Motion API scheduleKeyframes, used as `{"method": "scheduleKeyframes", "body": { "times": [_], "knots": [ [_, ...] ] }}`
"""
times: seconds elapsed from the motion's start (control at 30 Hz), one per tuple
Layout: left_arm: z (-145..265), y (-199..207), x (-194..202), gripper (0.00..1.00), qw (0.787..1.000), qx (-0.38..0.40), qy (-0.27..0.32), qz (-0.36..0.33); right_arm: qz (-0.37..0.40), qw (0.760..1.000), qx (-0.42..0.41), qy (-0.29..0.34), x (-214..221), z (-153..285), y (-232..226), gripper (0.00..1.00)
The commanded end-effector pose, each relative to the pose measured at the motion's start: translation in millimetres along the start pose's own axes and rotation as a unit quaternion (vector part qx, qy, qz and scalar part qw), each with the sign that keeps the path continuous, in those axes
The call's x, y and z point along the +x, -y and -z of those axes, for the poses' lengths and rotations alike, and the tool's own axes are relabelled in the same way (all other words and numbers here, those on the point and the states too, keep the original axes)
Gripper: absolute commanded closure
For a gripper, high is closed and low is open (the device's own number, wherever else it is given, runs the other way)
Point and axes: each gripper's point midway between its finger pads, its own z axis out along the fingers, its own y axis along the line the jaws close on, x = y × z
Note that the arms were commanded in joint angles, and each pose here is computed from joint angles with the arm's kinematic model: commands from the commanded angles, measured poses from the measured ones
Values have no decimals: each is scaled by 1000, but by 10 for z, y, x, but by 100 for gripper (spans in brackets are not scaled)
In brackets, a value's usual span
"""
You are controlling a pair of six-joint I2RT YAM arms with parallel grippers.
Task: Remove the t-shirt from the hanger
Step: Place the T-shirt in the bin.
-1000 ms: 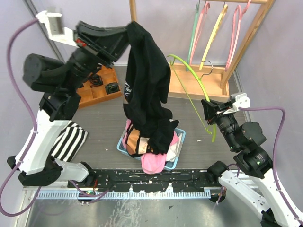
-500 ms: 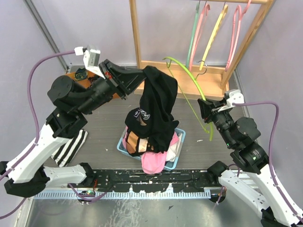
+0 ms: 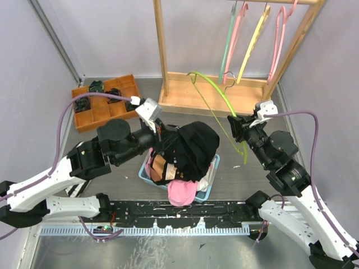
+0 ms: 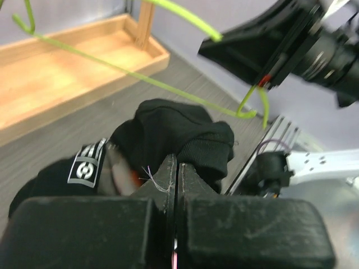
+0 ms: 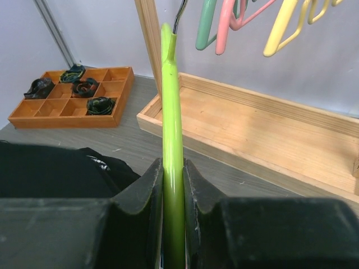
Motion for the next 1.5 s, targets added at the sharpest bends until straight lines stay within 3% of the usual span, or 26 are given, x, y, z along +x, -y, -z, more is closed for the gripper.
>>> {"method": "scheduleKeyframes", "body": {
  "times": [0.0, 0.27, 0.47, 0.7, 0.87, 1.03, 1.13, 1.2, 1.23, 1.37, 1.47],
  "knots": [
    [215, -261, 212, 100, 997, -65, -26, -21, -17, 996, 2, 82, -545, 23, -11, 99],
    [403, -569, 662, 100, 982, -150, -106, -44, -18, 997, 0, 78, -534, -83, -41, 99],
    [541, -892, 1146, 100, 950, -232, -191, -79, -18, 997, -11, 71, -490, -178, -96, 99],
    [646, -1094, 1799, 100, 921, -271, -267, -83, -18, 998, -17, 64, -433, -280, -135, 99],
    [738, -1186, 2034, 100, 911, -288, -285, -76, -17, 998, -18, 64, -420, -299, -141, 99],
    [762, -1211, 1971, 100, 911, -297, -276, -75, -17, 998, -19, 65, -418, -301, -144, 99],
    [771, -1213, 1817, 88, 917, -299, -254, -76, -17, 998, -18, 64, -414, -295, -141, 99],
    [807, -1227, 1705, 64, 919, -303, -241, -77, -17, 998, -18, 65, -412, -289, -137, 99],
    [818, -1231, 1646, 59, 920, -305, -233, -77, -17, 998, -17, 65, -407, -286, -134, 99],
    [895, -1242, 1420, 42, 924, -310, -208, -76, -18, 997, -17, 68, -419, -280, -132, 99],
    [917, -1188, 1265, 35, 935, -294, -187, -66, -19, 997, -16, 69, -418, -284, -130, 99]
  ]
}}
